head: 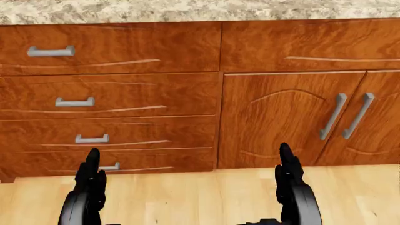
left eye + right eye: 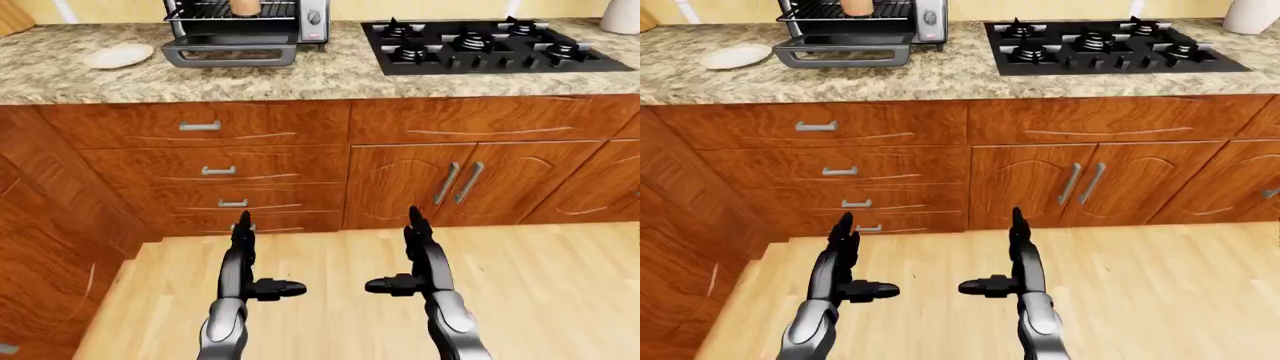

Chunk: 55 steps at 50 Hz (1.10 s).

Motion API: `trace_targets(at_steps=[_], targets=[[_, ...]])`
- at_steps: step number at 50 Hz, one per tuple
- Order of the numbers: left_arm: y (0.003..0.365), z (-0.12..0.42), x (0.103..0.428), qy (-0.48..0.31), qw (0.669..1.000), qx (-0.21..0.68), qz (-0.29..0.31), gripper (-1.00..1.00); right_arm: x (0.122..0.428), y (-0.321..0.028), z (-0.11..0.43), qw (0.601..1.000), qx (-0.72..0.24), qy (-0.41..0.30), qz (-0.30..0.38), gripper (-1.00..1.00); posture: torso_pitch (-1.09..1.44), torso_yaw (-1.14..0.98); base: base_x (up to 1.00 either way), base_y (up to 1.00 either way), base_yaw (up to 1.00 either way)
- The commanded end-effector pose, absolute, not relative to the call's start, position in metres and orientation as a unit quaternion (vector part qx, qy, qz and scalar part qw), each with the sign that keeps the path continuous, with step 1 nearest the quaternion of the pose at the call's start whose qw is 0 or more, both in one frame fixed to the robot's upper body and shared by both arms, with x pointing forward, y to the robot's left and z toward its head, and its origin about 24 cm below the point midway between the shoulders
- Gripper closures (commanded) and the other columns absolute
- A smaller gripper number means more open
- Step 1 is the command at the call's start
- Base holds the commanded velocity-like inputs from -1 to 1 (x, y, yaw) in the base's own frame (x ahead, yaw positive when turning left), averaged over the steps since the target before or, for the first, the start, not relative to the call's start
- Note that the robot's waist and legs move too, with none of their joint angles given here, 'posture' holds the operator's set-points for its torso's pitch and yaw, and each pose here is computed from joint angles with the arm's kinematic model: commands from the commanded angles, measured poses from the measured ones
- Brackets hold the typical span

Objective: Pick the scone from the rack and place it on the plate on the counter.

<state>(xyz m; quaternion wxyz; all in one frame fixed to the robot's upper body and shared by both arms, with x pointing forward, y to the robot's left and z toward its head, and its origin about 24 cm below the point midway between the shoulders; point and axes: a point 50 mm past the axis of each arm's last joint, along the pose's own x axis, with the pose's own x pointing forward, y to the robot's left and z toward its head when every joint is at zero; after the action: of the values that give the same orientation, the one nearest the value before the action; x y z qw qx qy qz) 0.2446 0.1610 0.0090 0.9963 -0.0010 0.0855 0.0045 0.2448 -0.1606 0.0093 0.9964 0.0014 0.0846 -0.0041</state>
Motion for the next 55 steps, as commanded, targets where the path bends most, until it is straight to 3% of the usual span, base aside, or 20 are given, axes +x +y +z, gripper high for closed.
trace_targets(at_steps=[1,10,19,32,55], targets=[[0.164,0.054,0.255,0.011,0.999,0.029,0.014,-1.0,0.256,-0.166,0.063,1.0,0.008,-0.011,-0.004,-1.0,0.0,0.0,0.0,0.0,0.0],[0.168,0.102,0.267,-0.011,1.0,0.014,0.02,-1.0,0.269,-0.169,0.123,0.997,0.008,-0.07,-0.004,-1.0,0.0,0.0,0.0,0.0,0.0],[0.179,0.16,0.294,-0.06,0.996,0.056,0.03,-1.0,0.28,-0.172,0.198,0.99,0.002,-0.143,0.007,-1.0,0.0,0.0,0.0,0.0,0.0],[0.187,0.25,0.317,-0.149,0.983,0.093,0.048,-1.0,0.275,-0.184,0.277,0.975,-0.004,-0.224,0.002,-1.0,0.0,0.0,0.0,0.24,0.0],[0.199,0.284,0.302,-0.181,0.975,0.11,0.068,-1.0,0.271,-0.188,0.306,0.965,0.0,-0.263,0.003,-1.0,0.0,0.0,0.02,0.27,0.0]])
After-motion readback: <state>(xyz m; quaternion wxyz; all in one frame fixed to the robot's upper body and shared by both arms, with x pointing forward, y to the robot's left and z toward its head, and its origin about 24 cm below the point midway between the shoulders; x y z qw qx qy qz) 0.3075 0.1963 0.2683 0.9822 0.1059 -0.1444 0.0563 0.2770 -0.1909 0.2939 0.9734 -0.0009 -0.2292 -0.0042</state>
